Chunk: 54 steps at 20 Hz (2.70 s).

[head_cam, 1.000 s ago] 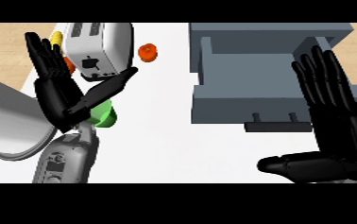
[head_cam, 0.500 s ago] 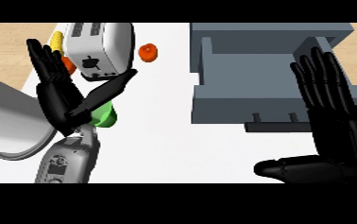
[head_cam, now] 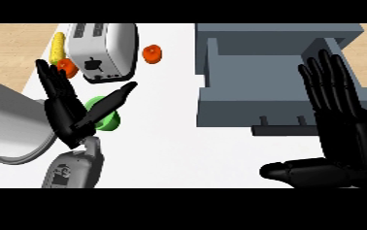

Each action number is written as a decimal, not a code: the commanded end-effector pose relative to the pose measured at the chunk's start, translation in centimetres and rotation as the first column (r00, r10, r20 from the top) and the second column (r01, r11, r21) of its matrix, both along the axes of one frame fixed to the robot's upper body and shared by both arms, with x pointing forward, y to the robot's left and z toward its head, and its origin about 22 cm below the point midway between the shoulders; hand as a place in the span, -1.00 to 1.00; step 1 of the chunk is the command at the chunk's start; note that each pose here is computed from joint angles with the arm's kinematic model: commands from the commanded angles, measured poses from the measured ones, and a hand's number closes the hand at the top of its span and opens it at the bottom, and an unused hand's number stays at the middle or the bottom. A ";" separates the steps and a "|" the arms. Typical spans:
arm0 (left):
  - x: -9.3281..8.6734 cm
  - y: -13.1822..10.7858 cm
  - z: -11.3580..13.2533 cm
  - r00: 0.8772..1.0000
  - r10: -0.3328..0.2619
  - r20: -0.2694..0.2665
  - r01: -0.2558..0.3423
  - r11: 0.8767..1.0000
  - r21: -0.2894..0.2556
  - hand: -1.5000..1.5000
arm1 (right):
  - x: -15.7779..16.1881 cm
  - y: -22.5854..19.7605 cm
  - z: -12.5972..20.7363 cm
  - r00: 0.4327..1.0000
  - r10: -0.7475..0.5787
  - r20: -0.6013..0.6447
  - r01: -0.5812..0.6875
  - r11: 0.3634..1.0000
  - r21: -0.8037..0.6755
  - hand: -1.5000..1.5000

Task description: Pick up the cup, place it into the drawer and close the drawer

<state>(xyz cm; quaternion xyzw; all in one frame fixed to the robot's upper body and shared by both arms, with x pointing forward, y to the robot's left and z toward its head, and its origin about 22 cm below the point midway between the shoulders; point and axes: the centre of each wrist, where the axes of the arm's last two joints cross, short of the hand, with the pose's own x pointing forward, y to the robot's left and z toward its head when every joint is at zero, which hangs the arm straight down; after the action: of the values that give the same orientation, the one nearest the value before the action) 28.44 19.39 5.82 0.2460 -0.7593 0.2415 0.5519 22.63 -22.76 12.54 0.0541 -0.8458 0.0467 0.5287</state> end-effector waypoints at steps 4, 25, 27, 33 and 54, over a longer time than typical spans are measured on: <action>-1.4 1.9 -4.9 0.996 0.075 -0.048 -0.076 0.997 -0.020 -1.00 | 0.7 0.6 1.1 1.000 0.020 -0.004 -0.020 1.000 -0.006 -1.00; -4.8 3.1 -13.4 0.989 0.087 -0.121 -0.095 0.993 -0.065 -1.00 | -1.3 -1.4 1.3 1.000 0.007 -0.014 -0.007 1.000 -0.001 -1.00; -3.7 4.2 -14.6 0.990 0.079 -0.114 -0.087 0.994 -0.069 -1.00 | -0.4 -1.6 0.4 0.999 0.026 -0.022 -0.026 1.000 0.008 -1.00; -3.5 5.4 -16.1 0.987 0.117 -0.113 -0.125 0.990 -0.067 -1.00 | -0.7 0.5 0.5 0.999 0.038 -0.018 -0.038 0.999 -0.011 -1.00; -2.7 4.8 -20.5 0.995 0.065 -0.079 -0.073 0.991 -0.111 -1.00 | 0.0 -0.5 2.2 0.999 0.033 -0.015 -0.033 0.999 -0.002 -1.00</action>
<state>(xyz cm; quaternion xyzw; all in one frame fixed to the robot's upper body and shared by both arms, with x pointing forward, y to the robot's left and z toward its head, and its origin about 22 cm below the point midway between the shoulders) 25.39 25.51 -14.28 0.2573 -0.7056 0.2875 0.5943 22.25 -23.55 14.09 0.0678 -0.8405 0.0609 0.5340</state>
